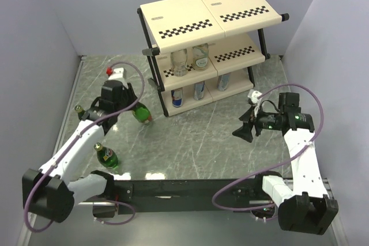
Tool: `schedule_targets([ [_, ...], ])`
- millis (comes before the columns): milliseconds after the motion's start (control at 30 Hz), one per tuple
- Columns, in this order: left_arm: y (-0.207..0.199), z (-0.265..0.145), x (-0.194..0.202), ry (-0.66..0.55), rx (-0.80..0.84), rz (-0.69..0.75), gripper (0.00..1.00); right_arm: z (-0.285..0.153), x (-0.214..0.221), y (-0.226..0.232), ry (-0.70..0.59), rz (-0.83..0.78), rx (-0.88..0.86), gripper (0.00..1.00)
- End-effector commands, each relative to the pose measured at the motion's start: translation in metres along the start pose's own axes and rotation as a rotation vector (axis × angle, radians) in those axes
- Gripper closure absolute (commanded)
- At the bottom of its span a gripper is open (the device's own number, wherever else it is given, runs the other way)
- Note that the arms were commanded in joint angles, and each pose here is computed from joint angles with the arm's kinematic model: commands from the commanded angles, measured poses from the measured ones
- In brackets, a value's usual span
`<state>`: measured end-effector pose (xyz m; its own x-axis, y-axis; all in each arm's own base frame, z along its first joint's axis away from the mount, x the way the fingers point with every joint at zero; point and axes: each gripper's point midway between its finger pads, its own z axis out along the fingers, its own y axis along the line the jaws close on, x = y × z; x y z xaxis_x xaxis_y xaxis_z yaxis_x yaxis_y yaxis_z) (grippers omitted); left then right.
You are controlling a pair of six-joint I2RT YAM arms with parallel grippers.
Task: Place and organize the beverage onto the shelf
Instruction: Pick up the drink from the center of the board.
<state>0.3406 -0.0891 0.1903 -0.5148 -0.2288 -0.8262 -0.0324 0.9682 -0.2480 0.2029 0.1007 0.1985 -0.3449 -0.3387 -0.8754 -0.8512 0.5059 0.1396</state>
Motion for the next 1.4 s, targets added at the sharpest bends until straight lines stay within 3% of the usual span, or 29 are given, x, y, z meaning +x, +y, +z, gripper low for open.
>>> schedule_targets([
  [0,-0.047,-0.035,-0.038,-0.161,0.198,-0.04,1.0,0.008,-0.007,0.021,-0.016,-0.105,-0.104,0.16],
  [300,-0.087,-0.074,0.016,-0.071,0.417,0.022,1.0,0.039,0.001,0.063,-0.042,-0.379,-0.248,0.04],
  [467,-0.117,-0.099,0.028,-0.056,0.59,0.064,1.0,0.058,-0.003,0.076,-0.054,-0.438,-0.28,0.02],
  [667,-0.158,-0.122,0.03,-0.028,0.736,0.088,1.0,0.086,-0.027,0.087,-0.115,-0.407,-0.263,0.02],
  [900,-0.2,-0.126,0.041,0.019,0.779,0.15,1.0,0.116,-0.056,0.089,-0.221,-0.307,-0.184,0.04],
  [1367,-0.263,-0.136,0.033,0.006,0.831,0.233,1.0,0.152,-0.049,0.107,-0.204,-0.243,-0.148,0.03],
])
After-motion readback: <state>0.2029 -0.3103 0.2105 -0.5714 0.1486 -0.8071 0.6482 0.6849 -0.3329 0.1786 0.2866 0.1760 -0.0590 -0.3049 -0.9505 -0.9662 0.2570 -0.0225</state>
